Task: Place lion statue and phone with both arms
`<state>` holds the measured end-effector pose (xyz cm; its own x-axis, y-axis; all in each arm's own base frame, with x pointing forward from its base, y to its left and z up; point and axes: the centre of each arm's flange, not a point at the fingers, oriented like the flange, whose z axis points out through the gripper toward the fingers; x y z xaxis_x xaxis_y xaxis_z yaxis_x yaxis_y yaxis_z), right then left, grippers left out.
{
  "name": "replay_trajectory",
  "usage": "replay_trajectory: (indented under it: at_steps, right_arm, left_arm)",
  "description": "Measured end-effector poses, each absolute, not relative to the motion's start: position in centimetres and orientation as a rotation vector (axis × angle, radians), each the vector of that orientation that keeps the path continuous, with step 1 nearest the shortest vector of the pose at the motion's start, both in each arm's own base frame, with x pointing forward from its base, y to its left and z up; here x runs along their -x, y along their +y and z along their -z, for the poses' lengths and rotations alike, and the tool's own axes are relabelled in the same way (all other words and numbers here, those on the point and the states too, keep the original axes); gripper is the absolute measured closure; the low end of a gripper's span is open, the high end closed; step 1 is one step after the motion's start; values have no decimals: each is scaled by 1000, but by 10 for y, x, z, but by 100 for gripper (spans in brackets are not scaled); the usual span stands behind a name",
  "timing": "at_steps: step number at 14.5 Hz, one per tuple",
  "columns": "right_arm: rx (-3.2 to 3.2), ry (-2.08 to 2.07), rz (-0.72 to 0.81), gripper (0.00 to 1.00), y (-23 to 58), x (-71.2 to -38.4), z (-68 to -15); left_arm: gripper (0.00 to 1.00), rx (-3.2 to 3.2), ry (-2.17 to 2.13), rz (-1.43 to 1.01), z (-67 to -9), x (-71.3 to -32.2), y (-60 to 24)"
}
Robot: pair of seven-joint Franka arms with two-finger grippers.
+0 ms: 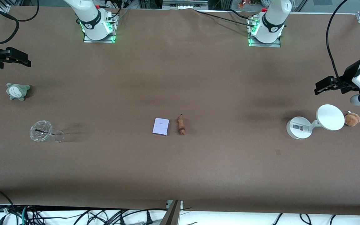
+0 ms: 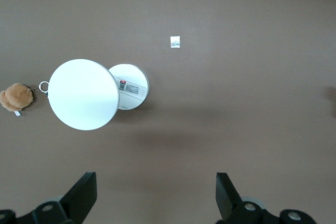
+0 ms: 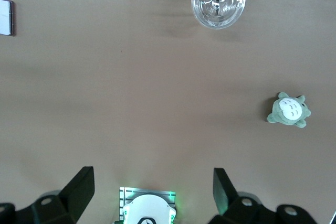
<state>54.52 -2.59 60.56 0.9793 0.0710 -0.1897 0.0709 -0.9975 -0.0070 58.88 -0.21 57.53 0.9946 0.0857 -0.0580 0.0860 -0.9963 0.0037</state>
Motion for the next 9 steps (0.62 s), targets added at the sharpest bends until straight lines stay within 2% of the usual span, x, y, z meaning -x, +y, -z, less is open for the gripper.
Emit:
replay_trajectory:
  at_steps: [9]
  right_arm:
    - [3124,-119,-305,0,-24,-547,-604]
  left_arm:
    - [0,-3130,128,39,-579,-592,-5]
